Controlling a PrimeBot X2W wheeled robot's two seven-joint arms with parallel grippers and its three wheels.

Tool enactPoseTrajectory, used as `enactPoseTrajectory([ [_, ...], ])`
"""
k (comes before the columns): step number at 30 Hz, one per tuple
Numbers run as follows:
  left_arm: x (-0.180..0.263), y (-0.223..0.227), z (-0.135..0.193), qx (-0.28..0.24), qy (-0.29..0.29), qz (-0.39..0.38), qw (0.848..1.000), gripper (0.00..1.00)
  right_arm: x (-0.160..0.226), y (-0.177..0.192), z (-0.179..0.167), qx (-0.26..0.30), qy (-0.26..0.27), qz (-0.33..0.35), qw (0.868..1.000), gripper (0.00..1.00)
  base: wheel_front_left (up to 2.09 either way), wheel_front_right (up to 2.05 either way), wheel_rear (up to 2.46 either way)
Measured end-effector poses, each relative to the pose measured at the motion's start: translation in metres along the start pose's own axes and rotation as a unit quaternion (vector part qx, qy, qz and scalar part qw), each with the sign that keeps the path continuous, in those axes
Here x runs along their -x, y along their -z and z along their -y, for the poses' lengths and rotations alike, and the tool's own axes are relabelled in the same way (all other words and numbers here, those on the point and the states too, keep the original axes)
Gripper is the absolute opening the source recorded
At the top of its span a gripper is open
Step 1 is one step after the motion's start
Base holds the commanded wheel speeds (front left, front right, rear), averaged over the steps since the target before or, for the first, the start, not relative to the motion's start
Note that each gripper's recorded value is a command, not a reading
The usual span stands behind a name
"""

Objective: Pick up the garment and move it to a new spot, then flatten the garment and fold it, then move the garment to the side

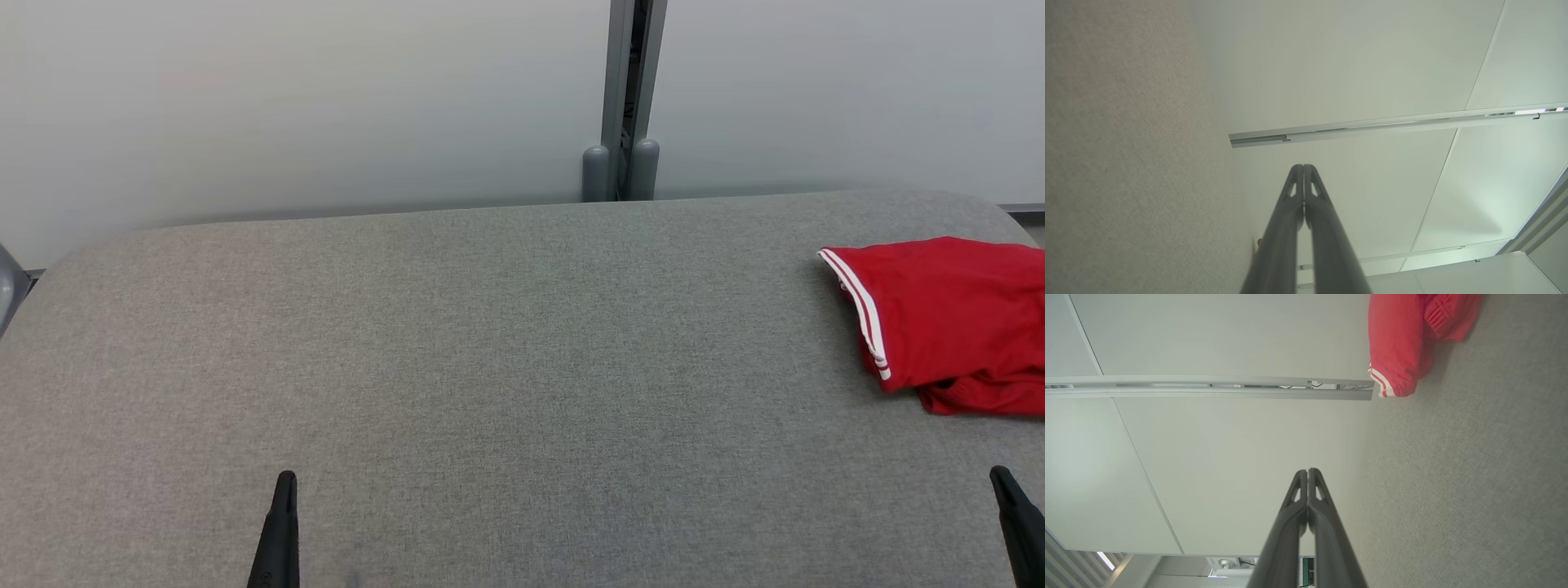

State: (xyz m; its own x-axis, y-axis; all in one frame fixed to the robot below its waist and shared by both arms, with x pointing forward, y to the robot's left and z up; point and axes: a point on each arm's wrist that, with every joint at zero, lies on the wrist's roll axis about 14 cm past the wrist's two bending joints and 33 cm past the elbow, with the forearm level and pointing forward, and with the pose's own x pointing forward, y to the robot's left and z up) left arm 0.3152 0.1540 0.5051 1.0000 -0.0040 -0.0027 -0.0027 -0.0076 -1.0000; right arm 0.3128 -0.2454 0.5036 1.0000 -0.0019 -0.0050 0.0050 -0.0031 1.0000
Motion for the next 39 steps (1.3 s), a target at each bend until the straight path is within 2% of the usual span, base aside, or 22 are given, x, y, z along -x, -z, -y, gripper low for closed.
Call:
enactPoseTrajectory([
  [39, 0.0000, -0.0001, 0.0000, 0.000, 0.000, 0.000, 1.000, 0.00, -0.0001, 0.0005, 0.0001, 0.000, 0.000, 0.000, 1.000, 0.00, 0.00, 0.00, 0.00],
])
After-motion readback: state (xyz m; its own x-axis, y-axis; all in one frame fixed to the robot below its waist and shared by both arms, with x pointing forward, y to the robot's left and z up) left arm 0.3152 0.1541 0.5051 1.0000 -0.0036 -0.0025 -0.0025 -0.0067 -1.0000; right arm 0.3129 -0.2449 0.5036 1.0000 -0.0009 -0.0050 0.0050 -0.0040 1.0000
